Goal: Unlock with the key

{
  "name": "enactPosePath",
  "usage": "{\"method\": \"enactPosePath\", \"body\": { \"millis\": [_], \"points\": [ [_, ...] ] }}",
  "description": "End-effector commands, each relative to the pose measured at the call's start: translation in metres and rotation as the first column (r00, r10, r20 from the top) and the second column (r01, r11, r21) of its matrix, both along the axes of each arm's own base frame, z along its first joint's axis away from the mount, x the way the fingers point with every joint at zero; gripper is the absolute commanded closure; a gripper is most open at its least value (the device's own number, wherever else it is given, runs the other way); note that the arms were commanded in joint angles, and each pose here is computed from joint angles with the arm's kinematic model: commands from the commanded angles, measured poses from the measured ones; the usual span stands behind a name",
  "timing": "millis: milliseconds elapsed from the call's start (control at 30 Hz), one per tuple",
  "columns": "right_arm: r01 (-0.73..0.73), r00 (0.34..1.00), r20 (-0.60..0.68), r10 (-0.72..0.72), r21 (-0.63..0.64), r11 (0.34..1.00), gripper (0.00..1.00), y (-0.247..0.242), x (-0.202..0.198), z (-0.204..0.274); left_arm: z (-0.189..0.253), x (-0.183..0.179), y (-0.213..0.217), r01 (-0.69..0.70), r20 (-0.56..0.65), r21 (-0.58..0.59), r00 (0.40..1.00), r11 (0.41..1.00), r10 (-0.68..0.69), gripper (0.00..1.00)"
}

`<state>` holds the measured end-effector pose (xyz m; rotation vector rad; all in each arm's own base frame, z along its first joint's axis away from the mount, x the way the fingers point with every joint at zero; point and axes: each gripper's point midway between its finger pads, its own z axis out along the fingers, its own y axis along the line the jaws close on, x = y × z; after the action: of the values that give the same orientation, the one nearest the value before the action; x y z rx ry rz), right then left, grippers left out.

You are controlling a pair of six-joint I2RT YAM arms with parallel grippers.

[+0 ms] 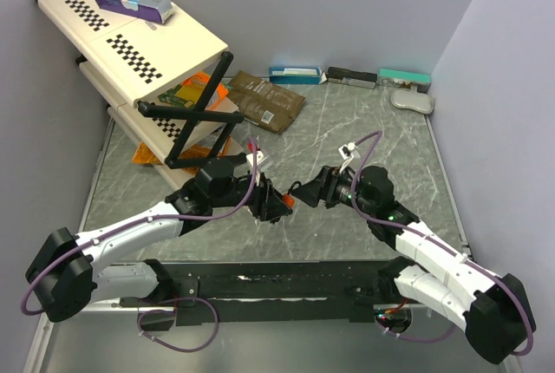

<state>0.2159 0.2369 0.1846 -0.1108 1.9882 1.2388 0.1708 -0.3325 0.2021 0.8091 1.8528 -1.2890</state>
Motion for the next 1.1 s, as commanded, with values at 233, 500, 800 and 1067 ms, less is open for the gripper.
{"method": "enactPosePath", "body": {
  "millis": [233, 500, 800, 1067],
  "points": [
    [0.039, 0.999, 0.014, -0.041, 0.116, 0.992, 0.16, 0.008, 0.006, 0.042, 0.005, 0.014, -0.001, -0.051, 0.07, -0.01, 0.996, 0.999, 0.051, 0.99],
    [0.006, 1.0, -0.002, -0.006, 0.164, 0.986, 0.16, 0.019, 0.004, 0.049, 0.003, 0.012, -0.009, -0.052, 0.08, 0.005, 0.995, 0.999, 0.052, 0.99],
    [-0.032, 0.999, -0.029, 0.039, 0.191, 0.981, 0.16, 0.032, 0.002, 0.05, 0.002, 0.004, -0.023, -0.039, 0.088, 0.007, 0.995, 0.999, 0.039, 0.99],
    [-0.062, 0.996, -0.046, 0.075, 0.232, 0.971, 0.17, 0.042, -0.001, 0.049, 0.004, -0.002, -0.033, -0.03, 0.068, -0.031, 0.997, 0.999, 0.032, 0.99]
  ]
}}
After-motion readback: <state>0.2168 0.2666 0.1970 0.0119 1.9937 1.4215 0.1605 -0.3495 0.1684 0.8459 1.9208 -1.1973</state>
